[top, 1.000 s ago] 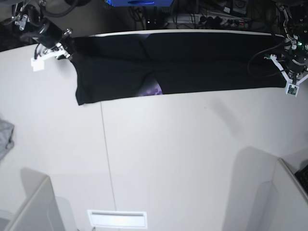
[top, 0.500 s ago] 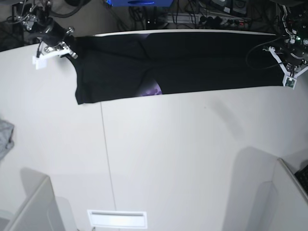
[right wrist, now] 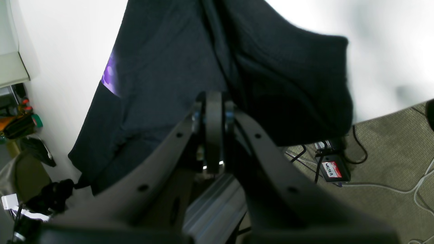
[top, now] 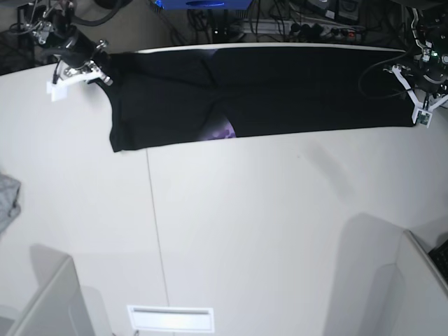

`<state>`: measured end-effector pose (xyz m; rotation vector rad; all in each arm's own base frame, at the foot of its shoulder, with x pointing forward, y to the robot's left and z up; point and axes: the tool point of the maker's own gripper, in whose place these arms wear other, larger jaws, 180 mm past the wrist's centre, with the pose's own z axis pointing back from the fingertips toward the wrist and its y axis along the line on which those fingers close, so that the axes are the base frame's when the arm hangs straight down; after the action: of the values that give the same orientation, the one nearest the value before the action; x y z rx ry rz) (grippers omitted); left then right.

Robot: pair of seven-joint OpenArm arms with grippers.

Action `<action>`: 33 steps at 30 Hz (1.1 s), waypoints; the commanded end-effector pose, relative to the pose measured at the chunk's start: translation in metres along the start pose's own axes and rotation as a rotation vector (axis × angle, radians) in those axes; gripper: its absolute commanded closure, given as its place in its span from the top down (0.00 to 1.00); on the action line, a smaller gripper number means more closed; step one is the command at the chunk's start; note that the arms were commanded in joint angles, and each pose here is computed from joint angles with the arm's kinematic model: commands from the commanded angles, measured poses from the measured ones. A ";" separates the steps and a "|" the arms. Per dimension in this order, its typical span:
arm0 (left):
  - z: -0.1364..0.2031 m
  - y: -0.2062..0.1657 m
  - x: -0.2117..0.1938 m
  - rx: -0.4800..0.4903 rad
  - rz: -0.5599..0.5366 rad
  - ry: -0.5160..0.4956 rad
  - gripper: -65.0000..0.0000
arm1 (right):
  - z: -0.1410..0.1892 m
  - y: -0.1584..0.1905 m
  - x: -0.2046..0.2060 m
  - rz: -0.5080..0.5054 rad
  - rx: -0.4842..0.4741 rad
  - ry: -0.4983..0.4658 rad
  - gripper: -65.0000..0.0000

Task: Fold the T-shirt properly
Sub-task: 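Lay the folded hem down and open both grippers, then move both grippers to the ends of the folded strip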

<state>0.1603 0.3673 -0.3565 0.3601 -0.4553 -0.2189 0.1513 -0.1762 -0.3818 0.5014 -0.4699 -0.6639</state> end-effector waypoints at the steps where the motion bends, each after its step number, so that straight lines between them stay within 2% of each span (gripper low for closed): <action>1: 0.008 0.010 0.013 0.032 -0.024 -0.040 0.66 | 0.003 0.006 0.009 0.024 0.019 -0.027 0.00; 5: 0.015 0.009 0.019 0.046 0.027 -0.078 0.68 | 0.001 0.014 0.020 0.074 0.031 -0.038 0.00; 8: 0.015 0.012 0.019 0.063 0.106 -0.098 0.64 | -0.007 0.030 0.021 0.222 0.056 -0.013 0.00; 10: 0.013 0.008 0.020 0.059 0.128 -0.103 0.49 | -0.012 0.040 0.019 0.309 0.072 0.000 0.00; 11: 0.011 0.005 0.019 0.052 0.138 -0.101 0.35 | -0.016 0.044 0.019 0.350 0.071 0.003 0.00; 13: 0.006 0.000 0.015 0.037 0.158 -0.091 0.00 | -0.024 0.050 0.017 0.422 0.043 0.008 0.00; 18: -0.011 -0.011 -0.001 0.000 0.221 -0.043 0.00 | -0.044 0.058 0.006 0.655 -0.065 0.015 0.00; 20: -0.020 -0.014 -0.012 -0.017 0.244 -0.009 0.00 | -0.049 0.062 0.008 0.749 -0.108 -0.032 0.00; 23: -0.028 -0.015 -0.012 -0.026 0.268 -0.035 0.00 | -0.053 0.075 0.022 0.840 -0.142 -0.154 0.00; 24: -0.029 -0.015 -0.011 -0.026 0.271 -0.048 0.00 | -0.053 0.081 0.032 0.858 -0.151 -0.195 0.00; 26: -0.029 -0.014 -0.010 -0.025 0.272 -0.054 0.00 | -0.060 0.084 0.045 0.860 -0.172 -0.212 0.00; 33: -0.030 -0.015 -0.012 -0.028 0.275 -0.048 0.00 | -0.096 0.069 0.066 0.839 -0.237 -0.158 0.00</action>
<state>0.1585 0.3589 -0.4006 0.2391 -0.5229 0.0353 0.2702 -0.1437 -0.4147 0.0108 -0.6253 0.0526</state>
